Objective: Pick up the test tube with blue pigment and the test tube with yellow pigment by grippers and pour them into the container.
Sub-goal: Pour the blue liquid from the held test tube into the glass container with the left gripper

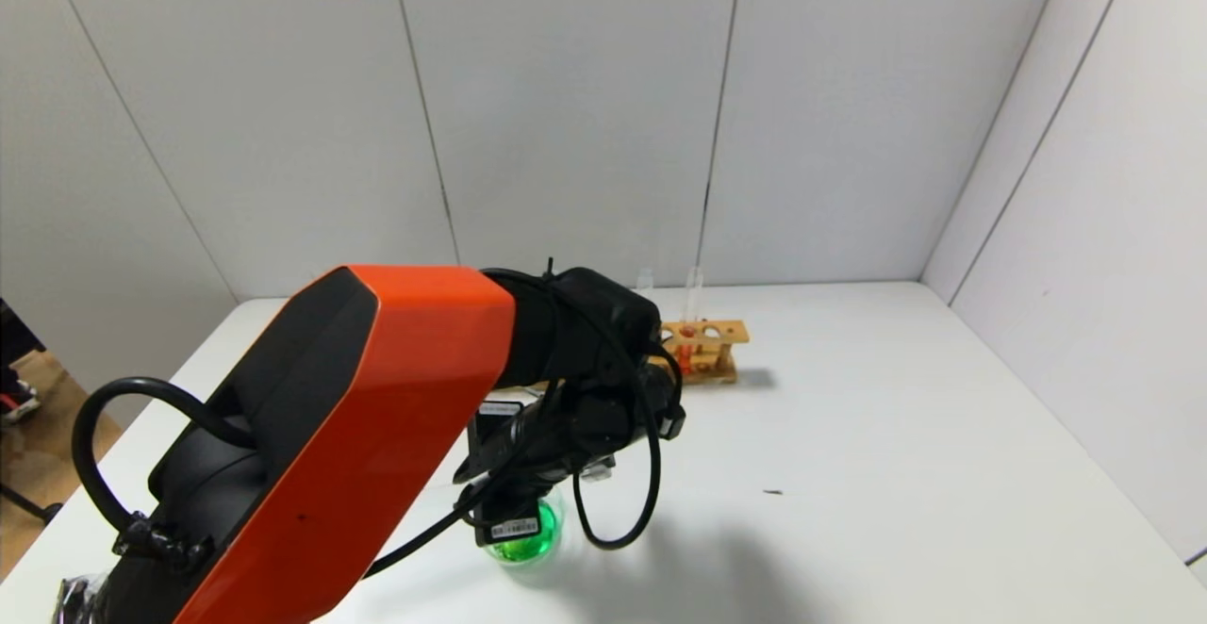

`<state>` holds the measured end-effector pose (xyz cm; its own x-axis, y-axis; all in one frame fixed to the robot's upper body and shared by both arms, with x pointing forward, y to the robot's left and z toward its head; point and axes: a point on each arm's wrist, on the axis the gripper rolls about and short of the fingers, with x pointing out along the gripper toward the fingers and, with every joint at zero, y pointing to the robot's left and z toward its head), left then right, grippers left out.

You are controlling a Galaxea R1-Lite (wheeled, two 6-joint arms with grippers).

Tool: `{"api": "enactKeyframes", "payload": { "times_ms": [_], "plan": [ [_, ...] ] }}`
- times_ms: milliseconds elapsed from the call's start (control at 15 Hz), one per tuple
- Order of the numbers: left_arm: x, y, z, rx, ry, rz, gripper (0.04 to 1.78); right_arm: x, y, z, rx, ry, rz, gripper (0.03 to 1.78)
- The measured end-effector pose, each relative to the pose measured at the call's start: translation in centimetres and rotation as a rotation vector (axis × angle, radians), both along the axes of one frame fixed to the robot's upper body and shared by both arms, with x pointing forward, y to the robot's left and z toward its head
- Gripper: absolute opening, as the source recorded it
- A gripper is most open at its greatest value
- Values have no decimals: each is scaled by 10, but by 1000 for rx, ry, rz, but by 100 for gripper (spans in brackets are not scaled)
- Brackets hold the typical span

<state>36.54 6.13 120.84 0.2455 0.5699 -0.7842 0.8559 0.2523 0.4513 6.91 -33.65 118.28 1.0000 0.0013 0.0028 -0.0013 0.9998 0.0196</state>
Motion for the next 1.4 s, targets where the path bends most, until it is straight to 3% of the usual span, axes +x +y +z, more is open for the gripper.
{"api": "enactKeyframes", "payload": {
  "times_ms": [733,1400],
  "plan": [
    [-8,-13,-8,84,-69,-75,29,0,0,0,0,0,0,171],
    [-14,-8,-1,135,-22,-90,29,0,0,0,0,0,0,171]
  ]
}}
